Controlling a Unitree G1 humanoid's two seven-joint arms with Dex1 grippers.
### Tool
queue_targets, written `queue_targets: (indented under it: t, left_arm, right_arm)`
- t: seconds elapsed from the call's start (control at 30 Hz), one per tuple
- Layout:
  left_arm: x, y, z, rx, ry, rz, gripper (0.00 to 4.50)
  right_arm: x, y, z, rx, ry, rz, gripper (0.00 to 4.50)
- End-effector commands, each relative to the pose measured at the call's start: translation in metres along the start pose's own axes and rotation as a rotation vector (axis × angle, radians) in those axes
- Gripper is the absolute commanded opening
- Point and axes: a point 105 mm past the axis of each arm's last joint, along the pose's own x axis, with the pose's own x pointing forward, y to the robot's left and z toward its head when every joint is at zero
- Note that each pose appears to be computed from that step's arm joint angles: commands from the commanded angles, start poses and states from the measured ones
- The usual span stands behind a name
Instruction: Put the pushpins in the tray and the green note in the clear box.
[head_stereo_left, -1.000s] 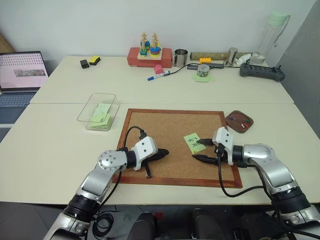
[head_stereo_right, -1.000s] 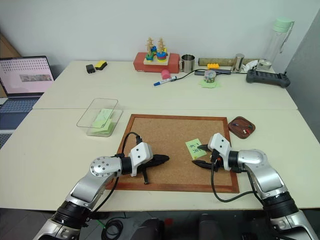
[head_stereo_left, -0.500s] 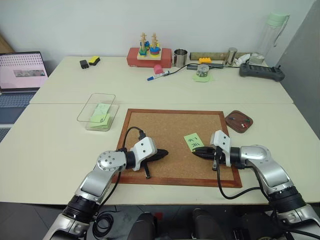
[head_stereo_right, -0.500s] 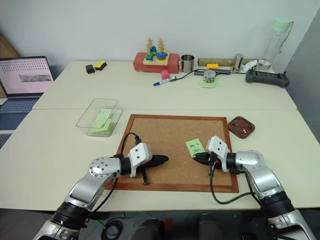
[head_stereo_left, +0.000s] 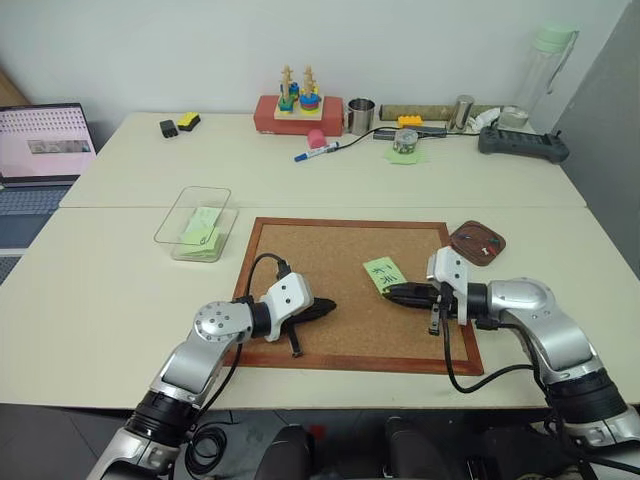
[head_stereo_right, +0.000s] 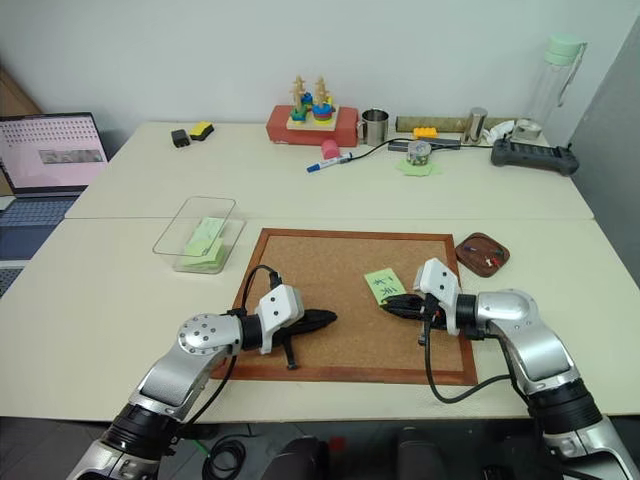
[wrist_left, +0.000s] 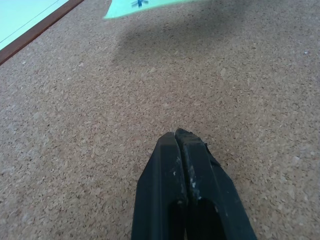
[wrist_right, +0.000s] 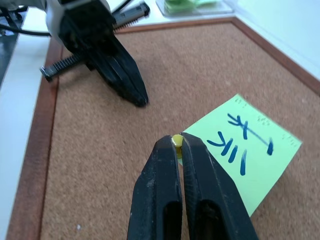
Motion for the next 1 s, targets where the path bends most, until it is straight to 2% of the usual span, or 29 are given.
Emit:
queue_targets:
  t: [0.03,0.17,0.4,0.63,0.67,0.87,1.0]
  left_arm:
    - [-0.012,0.022,-0.005,-0.144,-0.007,0.116,0.19]
    - [-0.02,0.018,0.017,-0.349,-0.127,0.061,0.91]
    - [-0.024,0.007,0.036,-0.676,-0.266,-0.009,2.19]
    - [-0.004,0.012,0.05,-0.848,-0.37,0.019,3.49]
    - [0.003,0.011,0.054,-0.881,-0.388,0.009,3.6]
    - [0.027,0.005,0.072,-1.032,-0.461,-0.051,3.6]
    - [0.04,0.008,0.08,-1.063,-0.494,-0.068,3.6]
  right_arm:
    - [-0.004,-0.003,0.014,-0.089,-0.01,-0.014,0.02]
    - [-0.003,-0.007,0.018,-0.152,-0.007,-0.037,0.0]
    - [-0.002,-0.014,0.02,-0.264,-0.002,-0.076,0.0]
    - [-0.001,-0.017,0.028,-0.393,-0.009,-0.09,0.0]
    - [0.0,-0.016,0.03,-0.413,-0.012,-0.086,0.0]
    - [0.002,-0.014,0.033,-0.44,-0.014,-0.072,0.0]
    - [0.002,-0.011,0.036,-0.479,-0.009,-0.061,0.0]
